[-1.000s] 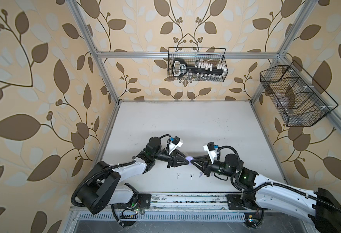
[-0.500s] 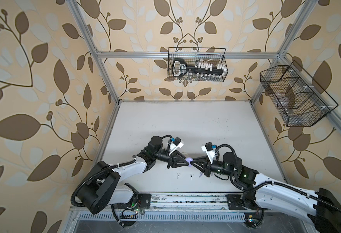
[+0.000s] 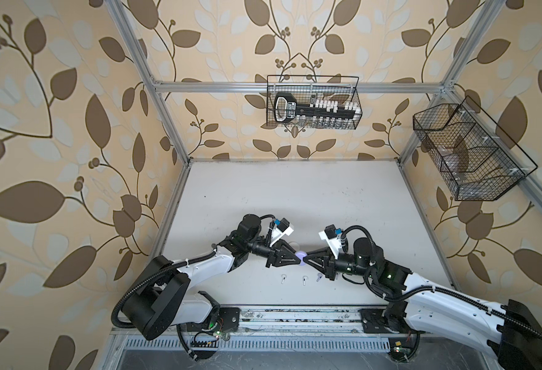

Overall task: Insert wireless bluetooth earbuds into charging case
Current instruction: Open the charging case.

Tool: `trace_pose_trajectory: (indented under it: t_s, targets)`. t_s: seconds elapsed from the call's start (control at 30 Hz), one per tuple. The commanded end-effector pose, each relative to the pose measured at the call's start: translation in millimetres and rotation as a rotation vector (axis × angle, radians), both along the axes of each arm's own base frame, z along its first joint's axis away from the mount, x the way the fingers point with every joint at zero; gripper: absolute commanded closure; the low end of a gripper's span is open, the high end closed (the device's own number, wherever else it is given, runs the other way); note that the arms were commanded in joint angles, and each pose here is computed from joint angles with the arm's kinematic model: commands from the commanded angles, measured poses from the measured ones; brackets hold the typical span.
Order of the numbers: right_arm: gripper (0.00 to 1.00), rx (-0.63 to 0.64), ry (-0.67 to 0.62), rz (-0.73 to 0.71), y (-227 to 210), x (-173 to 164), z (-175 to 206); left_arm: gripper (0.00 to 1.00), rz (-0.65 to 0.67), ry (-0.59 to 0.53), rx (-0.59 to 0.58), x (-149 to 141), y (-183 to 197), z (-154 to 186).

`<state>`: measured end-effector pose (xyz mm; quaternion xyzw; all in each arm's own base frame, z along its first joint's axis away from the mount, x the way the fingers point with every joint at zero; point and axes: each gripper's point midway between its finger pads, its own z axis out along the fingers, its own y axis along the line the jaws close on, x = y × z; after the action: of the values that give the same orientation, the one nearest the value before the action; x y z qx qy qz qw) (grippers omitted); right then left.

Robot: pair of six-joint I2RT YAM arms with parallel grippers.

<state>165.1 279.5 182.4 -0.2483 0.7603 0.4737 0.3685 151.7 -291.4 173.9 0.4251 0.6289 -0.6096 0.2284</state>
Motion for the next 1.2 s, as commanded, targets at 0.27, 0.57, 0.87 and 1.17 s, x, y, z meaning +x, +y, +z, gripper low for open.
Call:
trace_pose_trajectory:
  t_s: [0.27,0.57,0.87,1.17]
  targets:
    - [0.94,0.019,-0.036,0.007,6.1,6.9,16.8,0.73,-0.071,-0.051,-0.028,-9.3,-9.0,13.6]
    - [0.95,0.024,-0.041,0.002,5.2,7.6,18.5,0.76,-0.073,-0.051,-0.025,-9.4,-9.0,12.7]
    - [0.52,0.006,-0.042,-0.034,-2.3,9.3,17.7,0.93,-0.044,-0.085,-0.017,-4.6,-9.9,7.5]
    - [0.32,-0.084,-0.004,-0.276,-36.9,32.7,10.4,0.96,0.089,-0.287,0.038,21.8,-10.4,-23.2]
